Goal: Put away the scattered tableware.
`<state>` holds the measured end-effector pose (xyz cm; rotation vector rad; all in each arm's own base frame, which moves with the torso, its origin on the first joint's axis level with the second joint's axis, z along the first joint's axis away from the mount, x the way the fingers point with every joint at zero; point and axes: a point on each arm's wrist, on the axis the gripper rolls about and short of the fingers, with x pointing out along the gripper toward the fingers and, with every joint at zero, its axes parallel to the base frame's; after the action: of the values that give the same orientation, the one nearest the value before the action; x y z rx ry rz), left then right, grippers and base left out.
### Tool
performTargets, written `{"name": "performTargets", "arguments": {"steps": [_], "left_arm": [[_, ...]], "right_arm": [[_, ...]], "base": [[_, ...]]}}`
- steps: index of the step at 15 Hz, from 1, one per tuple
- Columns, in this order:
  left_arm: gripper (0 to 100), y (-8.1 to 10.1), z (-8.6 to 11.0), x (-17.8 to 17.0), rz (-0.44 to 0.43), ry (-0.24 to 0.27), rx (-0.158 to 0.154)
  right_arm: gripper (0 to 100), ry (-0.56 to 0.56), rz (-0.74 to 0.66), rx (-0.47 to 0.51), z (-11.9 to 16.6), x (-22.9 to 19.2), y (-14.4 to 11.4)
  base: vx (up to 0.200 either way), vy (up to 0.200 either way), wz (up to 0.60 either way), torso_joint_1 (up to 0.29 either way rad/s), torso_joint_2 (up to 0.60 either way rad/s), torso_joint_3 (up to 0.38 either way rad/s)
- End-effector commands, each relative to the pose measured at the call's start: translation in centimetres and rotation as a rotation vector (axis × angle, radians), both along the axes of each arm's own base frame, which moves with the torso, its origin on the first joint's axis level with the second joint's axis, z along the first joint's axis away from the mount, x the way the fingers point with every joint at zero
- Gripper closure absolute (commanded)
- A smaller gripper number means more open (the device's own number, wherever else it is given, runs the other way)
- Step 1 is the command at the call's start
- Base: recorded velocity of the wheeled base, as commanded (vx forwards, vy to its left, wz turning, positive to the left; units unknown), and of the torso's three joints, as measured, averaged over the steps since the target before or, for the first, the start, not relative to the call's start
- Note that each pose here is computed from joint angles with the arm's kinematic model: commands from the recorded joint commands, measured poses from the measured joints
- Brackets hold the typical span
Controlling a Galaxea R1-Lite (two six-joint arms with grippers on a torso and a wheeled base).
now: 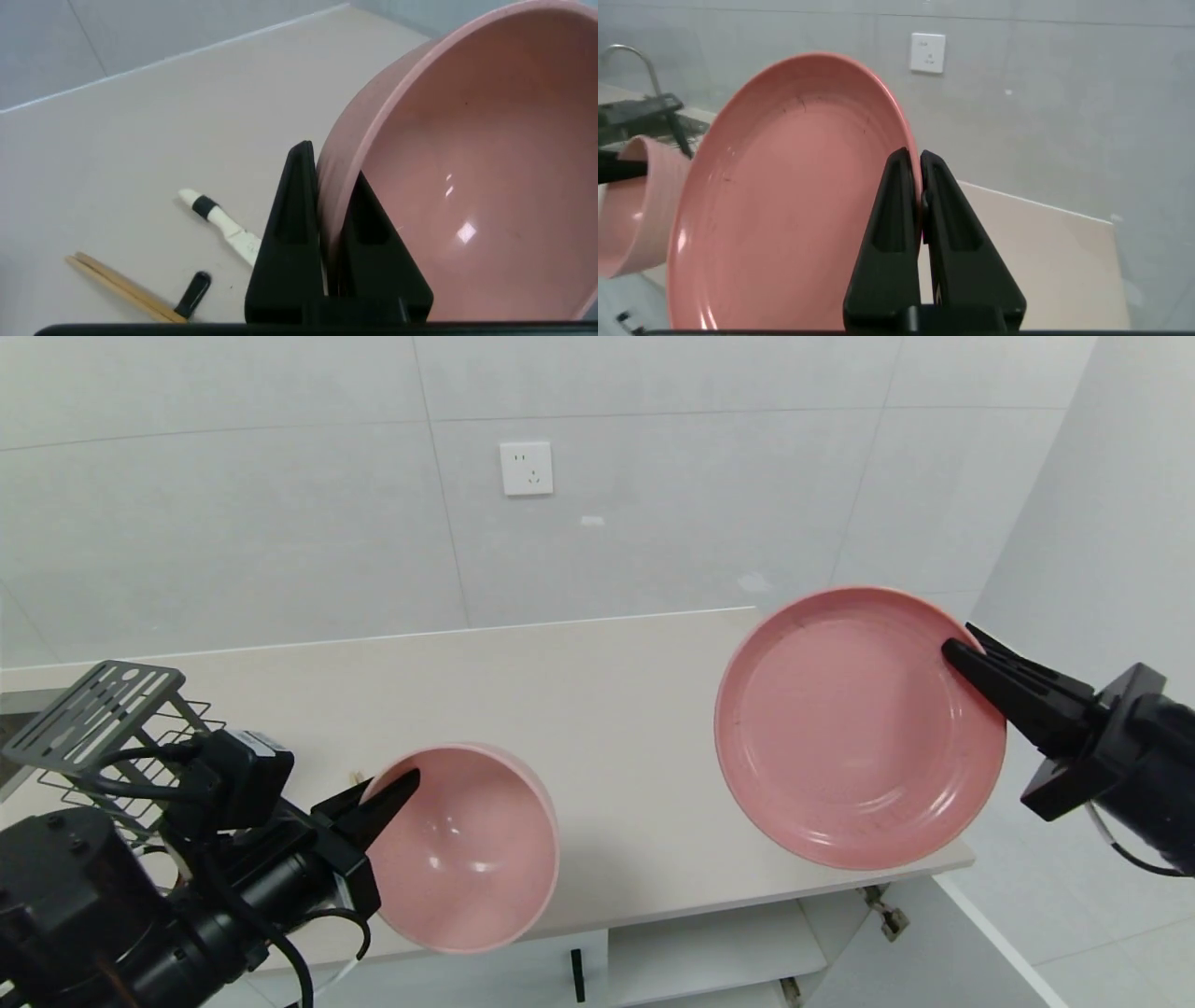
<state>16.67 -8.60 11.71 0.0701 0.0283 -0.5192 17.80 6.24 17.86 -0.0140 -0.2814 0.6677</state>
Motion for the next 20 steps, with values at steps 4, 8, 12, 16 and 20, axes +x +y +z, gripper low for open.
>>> {"name": "performTargets", "arguments": {"steps": [4,8,12,16,20], "left_arm": [[100,0.5,0.2,-0.3,0.018,-0.013,-0.002],[100,0.6,0.0,-0.2,0.027,-0.004,0.004],[100,1.0,0.5,-0.3,0.039,-0.036,0.011],[100,1.0,0.5,-0.3,0.042,-0.035,0.012],[100,0.7,0.4,-0.4,0.024,-0.022,-0.006]], "right_arm": [[100,0.039,-0.005,-0.11,-2.3,-1.1,0.1],[100,0.045,-0.005,-0.114,-2.4,-0.7,0.2],[100,0.029,-0.008,-0.139,-2.4,-0.5,0.3],[100,0.026,-0.008,-0.139,-2.4,-0.6,0.3],[100,0.029,-0.008,-0.14,-2.5,-0.6,0.3]], "base": [[0.0,0.0,0.0,0.0,0.0,0.0],[-0.15,0.0,0.0,0.008,0.0,0.001],[-0.2,0.0,0.0,-0.004,0.0,0.006],[0.0,0.0,0.0,0.0,0.0,0.0],[0.0,0.0,0.0,-0.058,0.13,0.068]]}}
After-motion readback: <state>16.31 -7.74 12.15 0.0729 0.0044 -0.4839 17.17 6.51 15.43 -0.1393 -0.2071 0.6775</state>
